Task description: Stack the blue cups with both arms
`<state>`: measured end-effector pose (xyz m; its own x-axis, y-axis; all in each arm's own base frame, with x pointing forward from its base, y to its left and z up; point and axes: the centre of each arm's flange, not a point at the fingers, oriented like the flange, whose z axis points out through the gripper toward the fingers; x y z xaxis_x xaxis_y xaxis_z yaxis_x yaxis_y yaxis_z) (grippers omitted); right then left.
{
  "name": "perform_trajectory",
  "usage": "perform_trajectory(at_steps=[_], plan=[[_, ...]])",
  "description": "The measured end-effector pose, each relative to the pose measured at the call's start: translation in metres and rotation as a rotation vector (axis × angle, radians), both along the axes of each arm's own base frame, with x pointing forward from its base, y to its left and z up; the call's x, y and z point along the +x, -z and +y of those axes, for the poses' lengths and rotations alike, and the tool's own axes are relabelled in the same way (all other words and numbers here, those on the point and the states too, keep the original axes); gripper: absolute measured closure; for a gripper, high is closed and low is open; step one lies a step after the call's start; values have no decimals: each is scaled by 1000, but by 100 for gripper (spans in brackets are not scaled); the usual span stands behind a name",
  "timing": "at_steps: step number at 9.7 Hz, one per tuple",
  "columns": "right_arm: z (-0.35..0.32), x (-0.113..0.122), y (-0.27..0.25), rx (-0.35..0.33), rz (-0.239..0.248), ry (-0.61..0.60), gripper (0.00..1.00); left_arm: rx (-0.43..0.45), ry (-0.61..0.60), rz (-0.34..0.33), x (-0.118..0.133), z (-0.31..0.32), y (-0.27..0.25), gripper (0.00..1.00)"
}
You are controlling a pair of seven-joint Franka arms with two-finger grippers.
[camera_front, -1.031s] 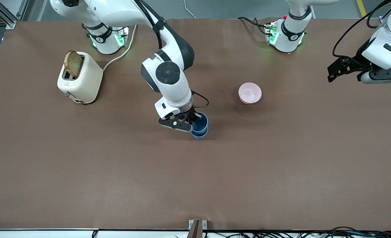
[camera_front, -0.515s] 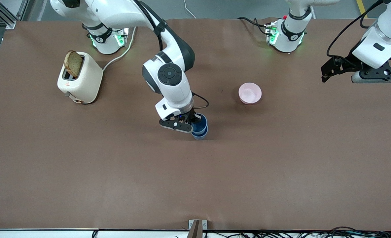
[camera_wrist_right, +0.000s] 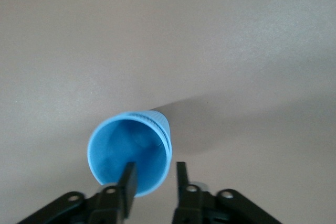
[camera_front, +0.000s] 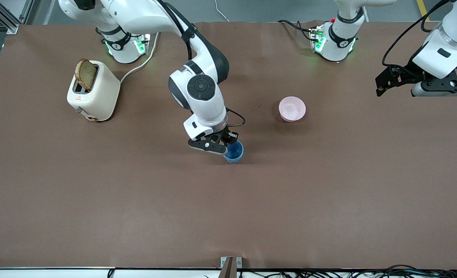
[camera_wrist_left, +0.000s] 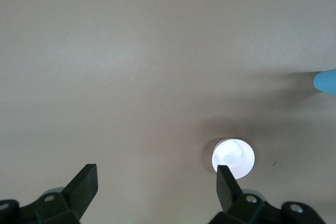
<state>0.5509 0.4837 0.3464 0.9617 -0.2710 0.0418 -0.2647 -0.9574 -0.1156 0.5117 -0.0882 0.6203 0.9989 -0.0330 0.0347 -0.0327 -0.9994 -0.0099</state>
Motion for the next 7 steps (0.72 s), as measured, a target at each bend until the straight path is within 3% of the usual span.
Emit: perform_trajectory(at_steps=[2,4,5,7], plan=[[-4,7,-9,5,-19,10,22,0,-3,-1,0,1,-1,0],[-44,38,-65,3,-101,57,0,-1,-5,-2,0,3,-1,0],[-85,55,-108,-18,-131,66,0,-1,-6,-2,1,3,-1,0],[-191,77,-174,-63,-100,69,0,-1,-7,-2,1,4,-1,0]])
